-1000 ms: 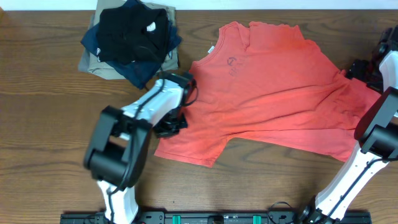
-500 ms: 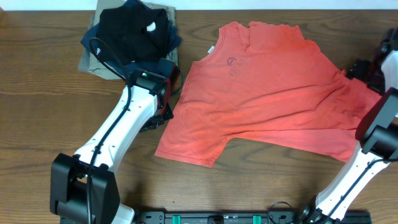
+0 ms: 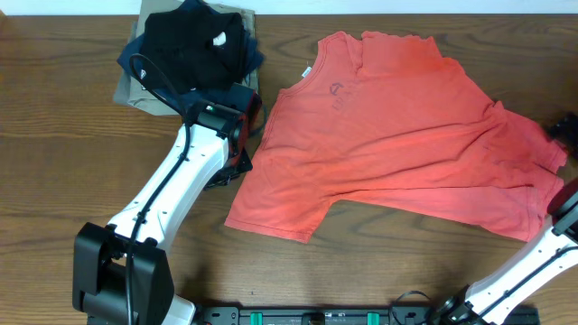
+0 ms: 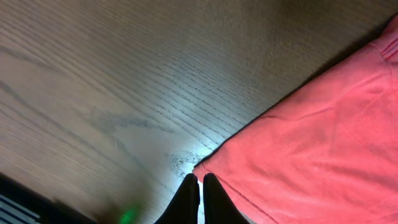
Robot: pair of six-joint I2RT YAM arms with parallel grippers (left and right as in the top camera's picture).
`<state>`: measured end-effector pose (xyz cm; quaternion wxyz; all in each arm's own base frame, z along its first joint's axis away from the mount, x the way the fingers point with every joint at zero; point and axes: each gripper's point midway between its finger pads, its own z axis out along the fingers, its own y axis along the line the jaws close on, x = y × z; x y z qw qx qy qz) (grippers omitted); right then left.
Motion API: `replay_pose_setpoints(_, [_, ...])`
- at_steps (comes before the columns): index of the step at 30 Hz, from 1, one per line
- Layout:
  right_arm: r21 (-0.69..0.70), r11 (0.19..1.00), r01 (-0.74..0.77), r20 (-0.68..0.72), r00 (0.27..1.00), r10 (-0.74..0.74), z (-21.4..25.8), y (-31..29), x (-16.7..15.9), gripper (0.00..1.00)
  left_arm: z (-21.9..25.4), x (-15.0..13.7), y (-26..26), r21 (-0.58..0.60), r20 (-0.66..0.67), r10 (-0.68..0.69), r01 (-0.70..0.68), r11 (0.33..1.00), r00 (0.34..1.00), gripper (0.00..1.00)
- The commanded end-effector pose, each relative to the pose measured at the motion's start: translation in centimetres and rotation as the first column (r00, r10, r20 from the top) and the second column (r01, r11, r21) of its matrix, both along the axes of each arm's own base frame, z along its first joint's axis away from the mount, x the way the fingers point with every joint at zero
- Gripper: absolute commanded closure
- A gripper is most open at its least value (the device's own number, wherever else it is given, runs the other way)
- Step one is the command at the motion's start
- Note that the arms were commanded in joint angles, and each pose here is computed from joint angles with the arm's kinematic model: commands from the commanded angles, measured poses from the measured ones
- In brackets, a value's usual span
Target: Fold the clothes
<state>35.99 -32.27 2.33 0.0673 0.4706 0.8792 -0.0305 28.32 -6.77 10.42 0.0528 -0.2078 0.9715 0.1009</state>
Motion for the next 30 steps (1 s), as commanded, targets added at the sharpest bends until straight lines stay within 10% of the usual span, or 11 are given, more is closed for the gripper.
replay_pose_setpoints(1, [0.036,0.999,-0.008,0.072,0.997,0.006,1.5,0.7,1.1,0.07,0.2,0.2,0.4,0.021,0.008,-0.011,0.011,1.000,1.000,0.93])
replay_pose_setpoints(17, [0.023,1.000,-0.013,0.094,0.996,0.011,-1.2,0.9,1.6,0.22,0.2,0.2,0.4,0.022,0.008,-0.012,0.011,1.000,1.000,0.92])
replay_pose_setpoints(25, [0.008,1.000,-0.016,0.115,0.993,0.015,-1.2,0.6,2.1,0.45,0.2,0.2,0.4,0.022,0.008,-0.012,0.011,1.000,1.000,0.92])
replay_pose_setpoints(30, [-0.004,1.000,-0.011,0.128,0.992,0.012,-1.3,0.3,2.3,0.87,0.2,0.2,0.4,0.022,0.008,-0.012,0.011,1.000,1.000,0.92])
